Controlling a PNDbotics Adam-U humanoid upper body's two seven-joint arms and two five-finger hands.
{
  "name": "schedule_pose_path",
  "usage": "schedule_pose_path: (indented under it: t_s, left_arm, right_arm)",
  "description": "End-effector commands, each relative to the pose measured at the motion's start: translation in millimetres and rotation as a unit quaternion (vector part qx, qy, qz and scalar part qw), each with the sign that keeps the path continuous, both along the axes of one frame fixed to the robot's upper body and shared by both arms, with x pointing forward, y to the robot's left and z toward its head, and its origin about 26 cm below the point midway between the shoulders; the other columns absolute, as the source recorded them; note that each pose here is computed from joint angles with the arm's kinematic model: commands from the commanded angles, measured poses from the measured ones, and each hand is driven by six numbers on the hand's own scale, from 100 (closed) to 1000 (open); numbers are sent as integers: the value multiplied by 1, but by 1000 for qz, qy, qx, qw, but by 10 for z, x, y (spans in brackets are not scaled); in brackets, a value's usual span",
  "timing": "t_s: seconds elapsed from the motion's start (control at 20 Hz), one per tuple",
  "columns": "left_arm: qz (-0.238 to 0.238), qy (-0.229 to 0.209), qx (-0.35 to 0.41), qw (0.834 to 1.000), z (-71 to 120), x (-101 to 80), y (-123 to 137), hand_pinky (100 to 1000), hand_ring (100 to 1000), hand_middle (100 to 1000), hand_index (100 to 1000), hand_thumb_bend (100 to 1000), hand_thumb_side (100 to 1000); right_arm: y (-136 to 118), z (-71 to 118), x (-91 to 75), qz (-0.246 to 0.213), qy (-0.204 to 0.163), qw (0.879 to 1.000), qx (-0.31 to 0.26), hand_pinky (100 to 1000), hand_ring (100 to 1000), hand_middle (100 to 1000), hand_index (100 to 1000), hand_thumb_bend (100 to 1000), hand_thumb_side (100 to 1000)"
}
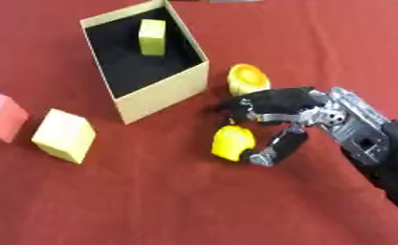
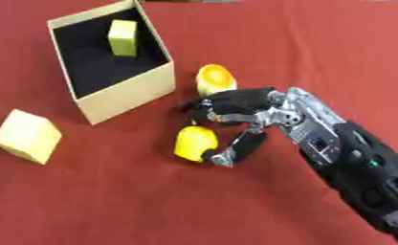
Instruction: Pick up objects on the table and place them in the box.
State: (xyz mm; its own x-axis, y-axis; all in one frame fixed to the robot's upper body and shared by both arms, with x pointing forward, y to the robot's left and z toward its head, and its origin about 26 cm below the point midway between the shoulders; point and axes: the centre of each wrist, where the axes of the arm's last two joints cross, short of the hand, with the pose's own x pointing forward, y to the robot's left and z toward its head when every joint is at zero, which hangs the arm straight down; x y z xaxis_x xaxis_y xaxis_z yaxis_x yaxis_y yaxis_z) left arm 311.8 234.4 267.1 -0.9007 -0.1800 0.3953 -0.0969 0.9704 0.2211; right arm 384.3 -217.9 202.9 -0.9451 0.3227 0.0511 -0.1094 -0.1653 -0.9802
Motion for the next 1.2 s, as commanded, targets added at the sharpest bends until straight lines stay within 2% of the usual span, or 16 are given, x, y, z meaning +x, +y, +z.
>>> schedule_pose_path:
  t_s: [0.05,0.25,0.45,0.6,0.85,1.05,1.2]
  left_arm:
    - [-3,-10,5,1000,55,-34,12,638,678,695,809,118,749]
    - [-3,-9,5,1000,52,-35,14,639,679,696,809,117,749]
    - [-3,-8,6,1000,49,-35,18,639,679,696,810,115,749]
    - [-3,-9,6,1000,50,-35,21,640,680,696,810,115,748]
    - [3,-19,-1,1000,81,-35,48,644,681,697,809,127,728]
    - [10,-39,-13,999,144,-34,78,648,682,698,809,145,702]
    - [8,-60,-19,998,225,-34,69,653,682,698,808,159,681]
  right_arm:
    - [-78,221,-75,98,-35,991,-81,910,1000,441,702,100,340]
    - [-99,369,-157,102,-38,993,-35,900,1000,409,689,100,285]
    - [-94,609,-243,106,-59,992,19,887,1000,385,678,100,227]
    - [-90,796,-300,112,-69,990,55,881,1000,375,675,100,200]
    - [-66,1174,-374,131,-98,980,112,856,1000,370,674,100,102]
    - [-6,1387,-328,144,-101,974,143,865,1000,356,671,100,106]
    - [11,1518,-182,143,-82,974,157,865,1000,355,671,100,101]
